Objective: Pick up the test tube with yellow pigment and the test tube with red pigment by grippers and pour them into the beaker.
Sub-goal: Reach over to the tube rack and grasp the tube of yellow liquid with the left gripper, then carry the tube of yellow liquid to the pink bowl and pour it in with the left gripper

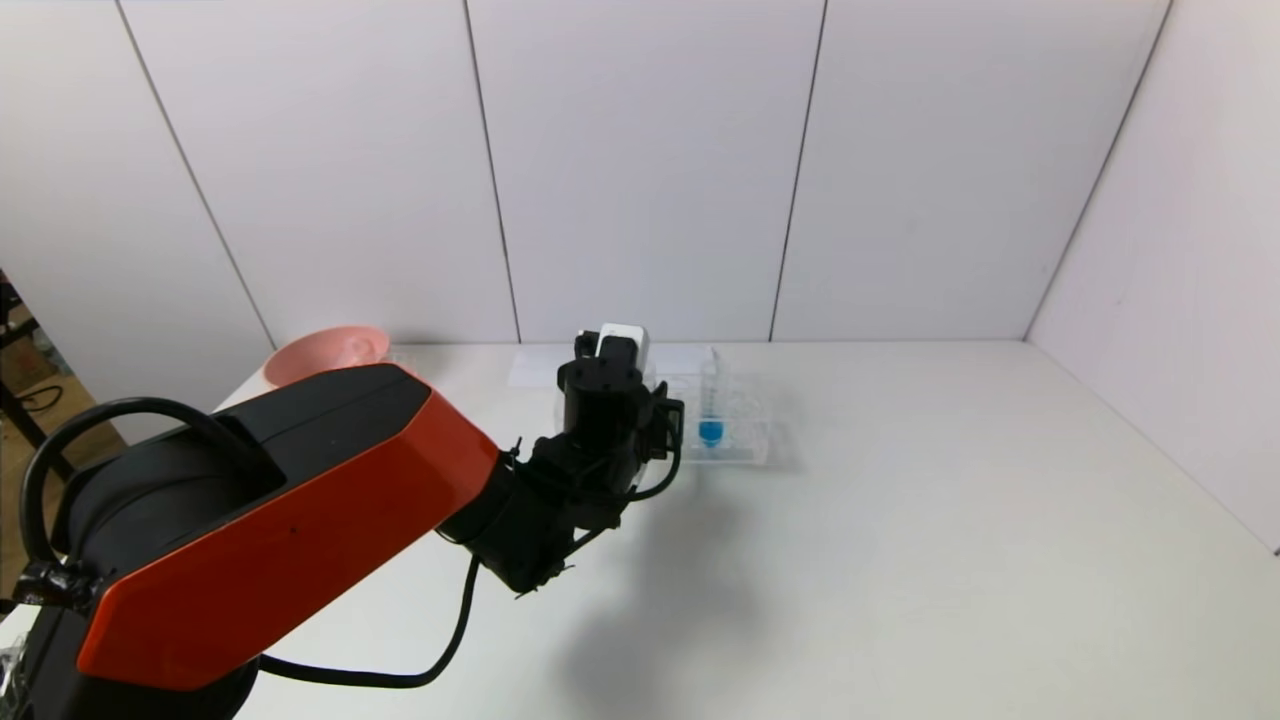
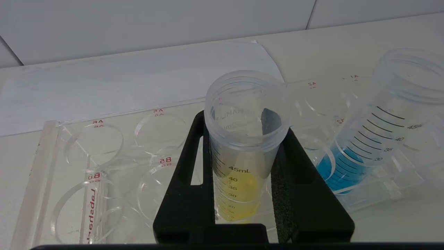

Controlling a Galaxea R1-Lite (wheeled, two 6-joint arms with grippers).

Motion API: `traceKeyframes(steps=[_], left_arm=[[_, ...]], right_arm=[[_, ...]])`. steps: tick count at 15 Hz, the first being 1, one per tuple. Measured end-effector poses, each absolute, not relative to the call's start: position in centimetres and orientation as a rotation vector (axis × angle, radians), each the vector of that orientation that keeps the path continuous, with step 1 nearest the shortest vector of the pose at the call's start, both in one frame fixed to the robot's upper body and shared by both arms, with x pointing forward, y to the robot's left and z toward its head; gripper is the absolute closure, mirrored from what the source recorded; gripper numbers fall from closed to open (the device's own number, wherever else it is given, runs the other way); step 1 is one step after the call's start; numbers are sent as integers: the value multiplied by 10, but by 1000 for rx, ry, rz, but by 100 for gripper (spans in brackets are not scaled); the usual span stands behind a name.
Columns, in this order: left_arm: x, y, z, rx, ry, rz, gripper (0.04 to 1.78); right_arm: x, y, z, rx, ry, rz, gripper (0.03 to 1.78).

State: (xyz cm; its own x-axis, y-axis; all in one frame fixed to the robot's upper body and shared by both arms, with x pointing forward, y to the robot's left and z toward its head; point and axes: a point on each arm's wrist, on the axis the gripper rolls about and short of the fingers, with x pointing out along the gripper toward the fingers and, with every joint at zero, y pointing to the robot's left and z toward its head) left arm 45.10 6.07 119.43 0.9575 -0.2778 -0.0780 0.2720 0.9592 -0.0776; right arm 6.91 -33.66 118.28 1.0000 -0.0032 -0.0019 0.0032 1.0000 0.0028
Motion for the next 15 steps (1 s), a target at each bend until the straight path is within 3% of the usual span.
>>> traceKeyframes(steps=[15], left_arm=[[449, 63, 1204, -76, 68, -274, 135]], right_arm=[[69, -337, 1183, 3, 2, -4, 11]])
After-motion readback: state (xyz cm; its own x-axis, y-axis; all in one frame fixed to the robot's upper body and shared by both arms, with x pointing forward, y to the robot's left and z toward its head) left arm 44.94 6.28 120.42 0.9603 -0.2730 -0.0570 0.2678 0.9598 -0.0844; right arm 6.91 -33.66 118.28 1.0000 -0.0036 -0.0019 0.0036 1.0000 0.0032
